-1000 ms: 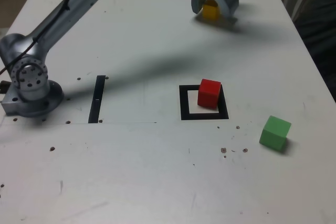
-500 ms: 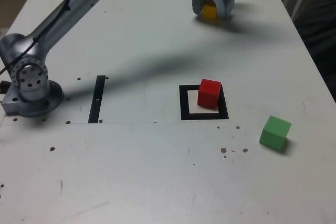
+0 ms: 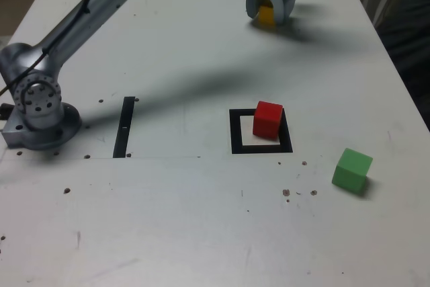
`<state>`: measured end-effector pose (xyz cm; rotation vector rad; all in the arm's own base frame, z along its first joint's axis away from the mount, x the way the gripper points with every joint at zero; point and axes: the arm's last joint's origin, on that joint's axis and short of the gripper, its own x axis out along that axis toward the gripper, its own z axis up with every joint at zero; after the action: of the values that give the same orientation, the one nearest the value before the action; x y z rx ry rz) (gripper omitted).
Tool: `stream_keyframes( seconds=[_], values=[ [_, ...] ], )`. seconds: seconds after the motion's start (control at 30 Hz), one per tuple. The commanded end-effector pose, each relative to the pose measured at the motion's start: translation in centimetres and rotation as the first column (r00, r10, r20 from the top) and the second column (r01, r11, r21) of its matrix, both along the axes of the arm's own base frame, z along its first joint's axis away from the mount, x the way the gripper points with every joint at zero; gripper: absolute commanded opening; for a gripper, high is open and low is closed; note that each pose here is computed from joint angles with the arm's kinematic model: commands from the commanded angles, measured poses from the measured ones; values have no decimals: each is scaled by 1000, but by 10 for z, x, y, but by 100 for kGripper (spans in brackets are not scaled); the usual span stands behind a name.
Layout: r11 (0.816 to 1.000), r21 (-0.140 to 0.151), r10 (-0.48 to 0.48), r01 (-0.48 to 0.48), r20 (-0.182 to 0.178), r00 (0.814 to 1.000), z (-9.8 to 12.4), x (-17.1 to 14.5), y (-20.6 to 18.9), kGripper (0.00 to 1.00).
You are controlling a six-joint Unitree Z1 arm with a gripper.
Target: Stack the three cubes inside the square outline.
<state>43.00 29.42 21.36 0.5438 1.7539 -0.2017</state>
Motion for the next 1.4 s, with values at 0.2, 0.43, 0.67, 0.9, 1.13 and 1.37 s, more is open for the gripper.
stream_keyframes(
  seconds=[0.2,0.43,0.67,0.9,1.13,1.37],
  values=[
    [1000,-12,16,-16,31,999,22,-5,-14,29],
    [998,-39,43,-41,50,998,51,-16,-50,29],
    [998,-38,57,-55,59,997,77,-27,-92,29],
    [996,-31,88,-86,69,994,93,-43,-137,29],
    [990,-32,140,-137,103,985,97,-60,-184,29],
    [985,-40,169,-165,122,978,98,-76,-227,29]
  ],
)
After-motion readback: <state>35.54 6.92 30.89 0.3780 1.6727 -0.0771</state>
